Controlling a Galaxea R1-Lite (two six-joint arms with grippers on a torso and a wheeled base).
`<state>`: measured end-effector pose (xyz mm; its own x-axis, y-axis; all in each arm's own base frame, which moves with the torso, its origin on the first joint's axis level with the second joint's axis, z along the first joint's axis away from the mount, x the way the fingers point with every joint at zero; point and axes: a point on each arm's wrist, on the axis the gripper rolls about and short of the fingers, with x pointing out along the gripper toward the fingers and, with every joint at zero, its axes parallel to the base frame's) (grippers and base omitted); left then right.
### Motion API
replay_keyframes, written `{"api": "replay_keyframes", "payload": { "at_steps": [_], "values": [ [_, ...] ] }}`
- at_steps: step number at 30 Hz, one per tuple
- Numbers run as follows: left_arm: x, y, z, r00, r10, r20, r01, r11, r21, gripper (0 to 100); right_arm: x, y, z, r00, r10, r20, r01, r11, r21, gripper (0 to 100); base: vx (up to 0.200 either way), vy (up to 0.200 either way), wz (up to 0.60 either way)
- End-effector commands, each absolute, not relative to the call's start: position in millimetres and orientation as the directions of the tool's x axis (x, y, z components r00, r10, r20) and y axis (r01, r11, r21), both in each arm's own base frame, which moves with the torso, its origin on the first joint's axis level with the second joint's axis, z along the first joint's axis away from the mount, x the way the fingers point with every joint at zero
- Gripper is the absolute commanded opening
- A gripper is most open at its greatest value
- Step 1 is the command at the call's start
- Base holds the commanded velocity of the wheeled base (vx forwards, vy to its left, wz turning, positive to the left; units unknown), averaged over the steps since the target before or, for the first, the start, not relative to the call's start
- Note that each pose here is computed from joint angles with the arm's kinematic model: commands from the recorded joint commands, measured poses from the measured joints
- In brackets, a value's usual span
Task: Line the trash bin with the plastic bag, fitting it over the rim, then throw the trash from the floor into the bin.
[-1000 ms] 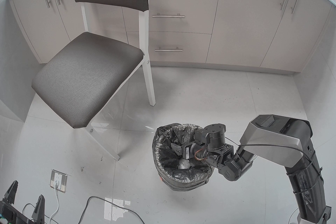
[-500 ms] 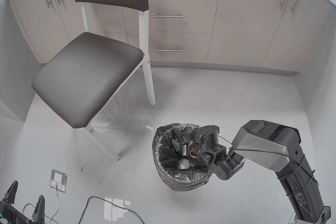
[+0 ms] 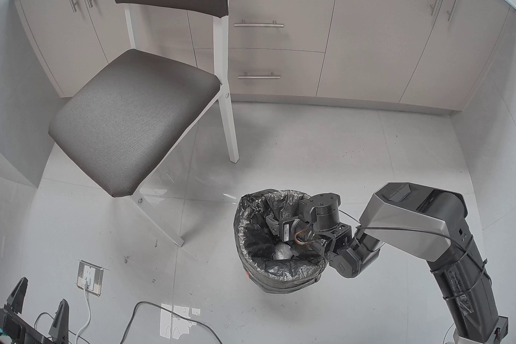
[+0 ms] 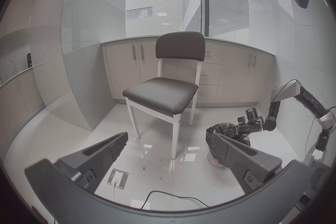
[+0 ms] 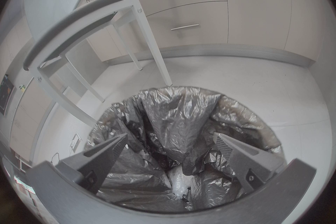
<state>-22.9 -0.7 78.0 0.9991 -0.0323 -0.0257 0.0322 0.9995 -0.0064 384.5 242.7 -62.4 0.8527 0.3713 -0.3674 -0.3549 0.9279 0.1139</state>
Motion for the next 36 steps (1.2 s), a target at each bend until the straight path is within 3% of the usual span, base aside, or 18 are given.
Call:
{"api": "replay_keyframes", "payload": {
  "at_steps": [1,4,12,13,30,36],
  "values": [
    [-23,-1,76,0.999,-0.032,-0.023,0.032,0.999,-0.007,100,375,241,-28,0.848,0.406,-0.34,-0.378,0.914,0.148,100,0.0,0.0,0.0],
    [-23,-1,76,0.999,-0.032,-0.021,0.032,0.999,-0.007,100,361,236,-17,0.803,0.471,-0.367,-0.439,0.882,0.17,100,0.0,0.0,0.0],
    [-23,-1,76,0.999,-0.032,-0.023,0.032,0.999,-0.007,100,357,241,-33,0.78,0.48,-0.401,-0.454,0.876,0.164,100,0.0,0.0,0.0],
    [-23,-1,76,0.999,-0.032,-0.023,0.032,0.999,-0.007,100,357,241,-33,0.78,0.48,-0.402,-0.455,0.876,0.163,0,0.0,0.0,0.0],
    [-23,-1,76,0.999,-0.032,-0.021,0.032,0.999,-0.007,100,369,251,-50,0.748,0.467,-0.471,-0.45,0.879,0.158,0,0.0,0.0,0.0],
    [-23,-1,76,0.999,-0.032,-0.021,0.032,0.999,-0.007,100,402,270,-41,0.784,0.39,-0.483,-0.385,0.916,0.116,0,0.0,0.0,0.0]
  ]
}}
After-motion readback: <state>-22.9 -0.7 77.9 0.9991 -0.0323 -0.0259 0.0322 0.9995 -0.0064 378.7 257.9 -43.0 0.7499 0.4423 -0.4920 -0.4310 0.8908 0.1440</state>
